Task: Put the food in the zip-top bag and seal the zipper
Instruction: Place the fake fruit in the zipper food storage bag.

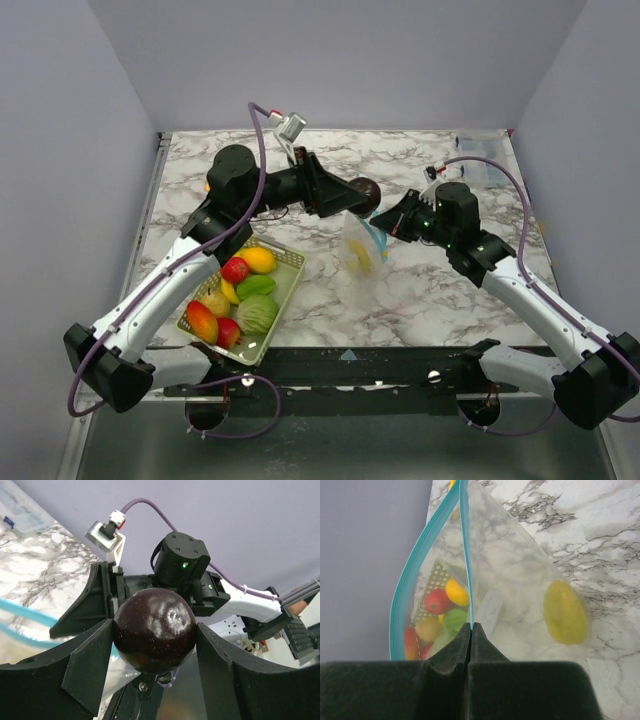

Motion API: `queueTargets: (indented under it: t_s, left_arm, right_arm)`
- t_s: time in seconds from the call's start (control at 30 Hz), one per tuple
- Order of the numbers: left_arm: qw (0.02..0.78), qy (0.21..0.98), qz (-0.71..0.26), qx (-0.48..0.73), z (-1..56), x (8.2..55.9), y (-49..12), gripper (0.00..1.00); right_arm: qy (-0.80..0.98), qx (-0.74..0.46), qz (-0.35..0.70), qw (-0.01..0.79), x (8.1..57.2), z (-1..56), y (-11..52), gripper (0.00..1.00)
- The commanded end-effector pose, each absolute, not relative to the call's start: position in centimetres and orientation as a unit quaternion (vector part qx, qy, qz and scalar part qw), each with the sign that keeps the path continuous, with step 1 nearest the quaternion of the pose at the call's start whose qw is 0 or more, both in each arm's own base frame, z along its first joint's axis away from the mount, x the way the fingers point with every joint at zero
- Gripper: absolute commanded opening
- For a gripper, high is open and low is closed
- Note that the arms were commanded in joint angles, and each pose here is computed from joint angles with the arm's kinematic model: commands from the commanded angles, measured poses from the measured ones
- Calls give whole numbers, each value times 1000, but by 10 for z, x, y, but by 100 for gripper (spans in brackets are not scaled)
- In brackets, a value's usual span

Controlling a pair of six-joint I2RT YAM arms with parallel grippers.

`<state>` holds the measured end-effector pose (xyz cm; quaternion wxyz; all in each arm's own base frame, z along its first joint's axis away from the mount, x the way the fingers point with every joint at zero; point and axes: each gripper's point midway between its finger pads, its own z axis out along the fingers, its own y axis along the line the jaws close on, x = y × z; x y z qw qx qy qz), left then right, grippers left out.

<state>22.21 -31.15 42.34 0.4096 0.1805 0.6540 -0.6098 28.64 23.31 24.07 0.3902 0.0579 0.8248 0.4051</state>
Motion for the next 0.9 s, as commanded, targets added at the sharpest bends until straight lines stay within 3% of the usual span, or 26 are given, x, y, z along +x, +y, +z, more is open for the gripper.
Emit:
queueTargets:
  t_s: [0.0, 0.43, 0.6, 0.73, 0.87]
  left_arm:
    - [392, 653, -614, 207, 417, 231, -334, 43]
    - [368, 716, -559, 198, 345, 276, -361, 47]
    - [360, 736, -540, 195, 326, 276, -356, 63]
    - [368, 747, -519, 195, 316, 273, -347, 83]
    - [388, 756, -487, 200, 315, 266, -329, 94]
  right_arm:
    - [814, 51, 415, 402, 287, 258, 237, 1]
    - [812, 50, 413, 409, 285, 262, 234, 1]
    - [813, 51, 410, 411, 285, 262, 233, 1]
    - [813, 52, 408, 413, 284, 262, 231, 0]
    - [813, 52, 407, 414, 284, 263, 230, 1]
